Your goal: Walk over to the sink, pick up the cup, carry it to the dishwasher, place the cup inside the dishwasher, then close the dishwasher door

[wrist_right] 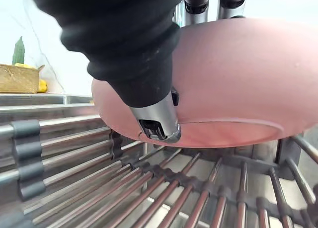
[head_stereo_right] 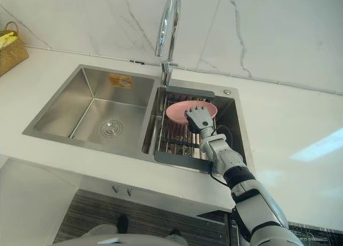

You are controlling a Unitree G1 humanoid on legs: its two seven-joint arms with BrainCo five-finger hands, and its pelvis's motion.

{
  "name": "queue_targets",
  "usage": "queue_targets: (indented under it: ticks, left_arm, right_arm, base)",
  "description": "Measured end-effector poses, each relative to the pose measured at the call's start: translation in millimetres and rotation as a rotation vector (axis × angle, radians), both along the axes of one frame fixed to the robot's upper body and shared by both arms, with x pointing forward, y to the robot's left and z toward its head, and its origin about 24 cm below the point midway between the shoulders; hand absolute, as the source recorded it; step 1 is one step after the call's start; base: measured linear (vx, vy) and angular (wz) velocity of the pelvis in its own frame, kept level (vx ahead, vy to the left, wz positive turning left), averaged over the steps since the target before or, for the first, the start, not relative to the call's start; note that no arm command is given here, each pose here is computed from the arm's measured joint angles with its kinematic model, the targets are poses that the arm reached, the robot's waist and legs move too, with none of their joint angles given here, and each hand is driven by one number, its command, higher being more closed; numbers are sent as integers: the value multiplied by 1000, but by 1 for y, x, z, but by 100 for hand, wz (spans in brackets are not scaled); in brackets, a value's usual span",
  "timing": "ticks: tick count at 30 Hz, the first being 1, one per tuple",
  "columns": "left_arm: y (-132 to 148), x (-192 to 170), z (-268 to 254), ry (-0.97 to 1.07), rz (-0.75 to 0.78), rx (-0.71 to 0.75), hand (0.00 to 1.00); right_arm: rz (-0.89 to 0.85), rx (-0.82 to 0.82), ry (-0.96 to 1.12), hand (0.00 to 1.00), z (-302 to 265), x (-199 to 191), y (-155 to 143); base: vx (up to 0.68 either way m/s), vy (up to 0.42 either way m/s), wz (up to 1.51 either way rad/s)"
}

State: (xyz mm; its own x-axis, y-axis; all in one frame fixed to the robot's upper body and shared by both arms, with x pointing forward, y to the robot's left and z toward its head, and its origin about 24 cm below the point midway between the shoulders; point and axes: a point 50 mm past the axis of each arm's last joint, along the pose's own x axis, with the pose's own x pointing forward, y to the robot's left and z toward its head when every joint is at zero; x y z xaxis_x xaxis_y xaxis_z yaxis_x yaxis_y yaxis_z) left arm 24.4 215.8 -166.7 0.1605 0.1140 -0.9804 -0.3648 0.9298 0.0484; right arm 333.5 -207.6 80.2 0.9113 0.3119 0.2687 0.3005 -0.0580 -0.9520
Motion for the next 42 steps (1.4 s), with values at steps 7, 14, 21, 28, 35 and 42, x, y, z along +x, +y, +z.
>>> queue_targets:
  ticks: [7,14,21,28,35,42]
  left_arm:
    - [0,-5,0,11,3,0,0]
    - [1,-6,0,16,-3,7,0]
    - [5,-8,1,38,-32,31,0]
    - [8,-22,0,93,-27,45,0]
    - [6,-32,-1,163,-33,46,0]
    - [12,-36,-1,202,-30,62,0]
  right_arm:
    - [36,-17,-95,100,29,0,1]
    - [42,-30,-267,100,86,-6,-5]
    - [25,67,-397,100,121,-25,-11]
    - [-120,132,-424,100,117,-56,-54]
    - [-215,116,-423,100,101,-83,-84]
    - [-280,100,-371,100,81,-102,-100]
  base:
    - [-2,14,-16]
    - [11,15,-20]
    - [25,5,-24]
    - [-40,4,-44]
    - [-12,69,-54]
    - [35,88,-69]
